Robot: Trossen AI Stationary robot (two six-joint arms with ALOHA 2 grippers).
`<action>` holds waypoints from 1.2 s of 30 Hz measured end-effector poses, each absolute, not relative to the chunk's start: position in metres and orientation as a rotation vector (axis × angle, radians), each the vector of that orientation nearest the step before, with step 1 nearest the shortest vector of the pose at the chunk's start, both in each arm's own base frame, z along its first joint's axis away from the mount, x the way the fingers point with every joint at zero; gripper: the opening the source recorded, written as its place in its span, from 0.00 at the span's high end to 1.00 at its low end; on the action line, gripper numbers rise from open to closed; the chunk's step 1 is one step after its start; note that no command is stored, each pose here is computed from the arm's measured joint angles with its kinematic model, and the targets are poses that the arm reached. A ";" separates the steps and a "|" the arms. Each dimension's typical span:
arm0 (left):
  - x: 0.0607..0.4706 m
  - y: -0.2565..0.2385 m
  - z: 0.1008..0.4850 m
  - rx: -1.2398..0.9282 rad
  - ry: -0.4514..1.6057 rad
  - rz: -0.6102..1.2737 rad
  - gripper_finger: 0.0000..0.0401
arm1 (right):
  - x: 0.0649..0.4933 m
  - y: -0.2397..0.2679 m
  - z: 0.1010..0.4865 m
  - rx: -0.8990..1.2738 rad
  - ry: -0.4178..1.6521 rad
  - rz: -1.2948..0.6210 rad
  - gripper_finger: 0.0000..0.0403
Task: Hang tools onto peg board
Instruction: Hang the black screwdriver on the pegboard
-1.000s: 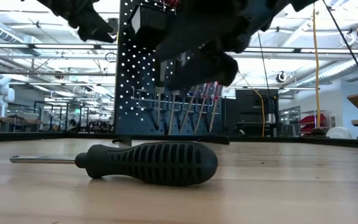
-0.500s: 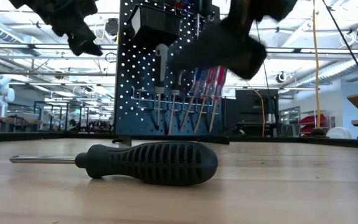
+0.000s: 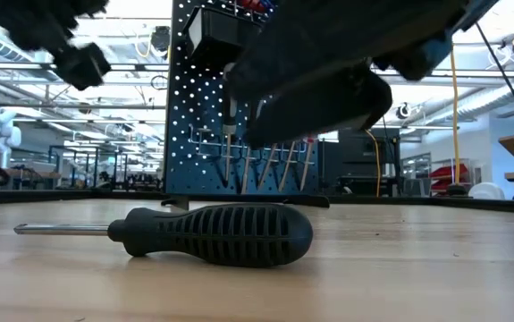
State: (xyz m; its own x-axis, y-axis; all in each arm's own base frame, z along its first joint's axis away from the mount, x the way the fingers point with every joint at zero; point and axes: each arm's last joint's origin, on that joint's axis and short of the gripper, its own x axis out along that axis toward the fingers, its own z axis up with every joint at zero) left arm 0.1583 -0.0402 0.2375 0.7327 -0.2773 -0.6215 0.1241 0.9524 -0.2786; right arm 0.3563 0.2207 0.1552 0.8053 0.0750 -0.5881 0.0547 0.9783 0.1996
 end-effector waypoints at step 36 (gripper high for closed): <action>0.240 -0.159 0.088 0.124 0.597 -0.433 0.35 | 0.374 0.194 0.152 0.235 0.619 -0.065 0.29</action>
State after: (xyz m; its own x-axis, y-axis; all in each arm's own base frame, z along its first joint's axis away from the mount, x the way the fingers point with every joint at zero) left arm 0.2399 -0.1589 0.0882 0.7404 -0.3588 -0.5684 0.4292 0.9031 -0.0111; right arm 0.3736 0.1937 0.1519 0.8134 0.0094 -0.5817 0.1306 0.9714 0.1984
